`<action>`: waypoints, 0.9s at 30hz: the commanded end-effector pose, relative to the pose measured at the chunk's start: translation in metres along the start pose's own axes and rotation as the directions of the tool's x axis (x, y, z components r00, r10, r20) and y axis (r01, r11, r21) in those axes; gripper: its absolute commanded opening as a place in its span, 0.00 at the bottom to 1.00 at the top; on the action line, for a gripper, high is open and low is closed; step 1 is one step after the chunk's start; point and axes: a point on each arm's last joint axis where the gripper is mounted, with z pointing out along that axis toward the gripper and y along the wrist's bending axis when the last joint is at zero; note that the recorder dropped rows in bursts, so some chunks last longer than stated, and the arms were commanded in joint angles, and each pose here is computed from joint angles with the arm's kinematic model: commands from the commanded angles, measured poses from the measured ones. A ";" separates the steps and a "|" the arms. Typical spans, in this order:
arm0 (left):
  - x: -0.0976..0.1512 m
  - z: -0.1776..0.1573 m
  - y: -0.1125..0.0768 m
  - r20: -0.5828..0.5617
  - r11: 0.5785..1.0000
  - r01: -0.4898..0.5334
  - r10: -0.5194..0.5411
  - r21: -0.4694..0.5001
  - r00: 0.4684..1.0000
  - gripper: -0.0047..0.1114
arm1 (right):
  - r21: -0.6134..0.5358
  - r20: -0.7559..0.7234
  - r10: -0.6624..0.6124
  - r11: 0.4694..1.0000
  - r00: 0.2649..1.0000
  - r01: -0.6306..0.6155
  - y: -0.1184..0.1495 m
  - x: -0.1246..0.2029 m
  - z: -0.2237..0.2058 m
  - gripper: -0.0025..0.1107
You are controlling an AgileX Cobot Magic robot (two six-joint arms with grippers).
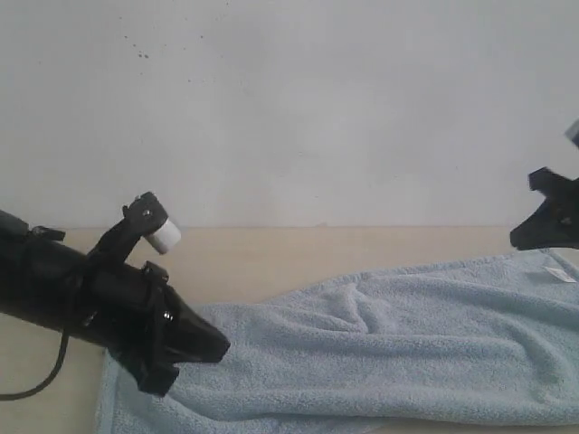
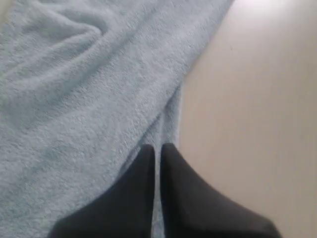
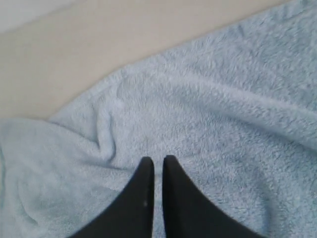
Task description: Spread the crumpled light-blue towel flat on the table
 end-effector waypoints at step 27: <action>0.041 0.093 -0.013 -0.172 0.960 -0.281 0.279 0.014 0.945 0.07 | 0.415 -0.175 -0.239 0.862 0.955 0.291 0.057 0.011 0.054 0.02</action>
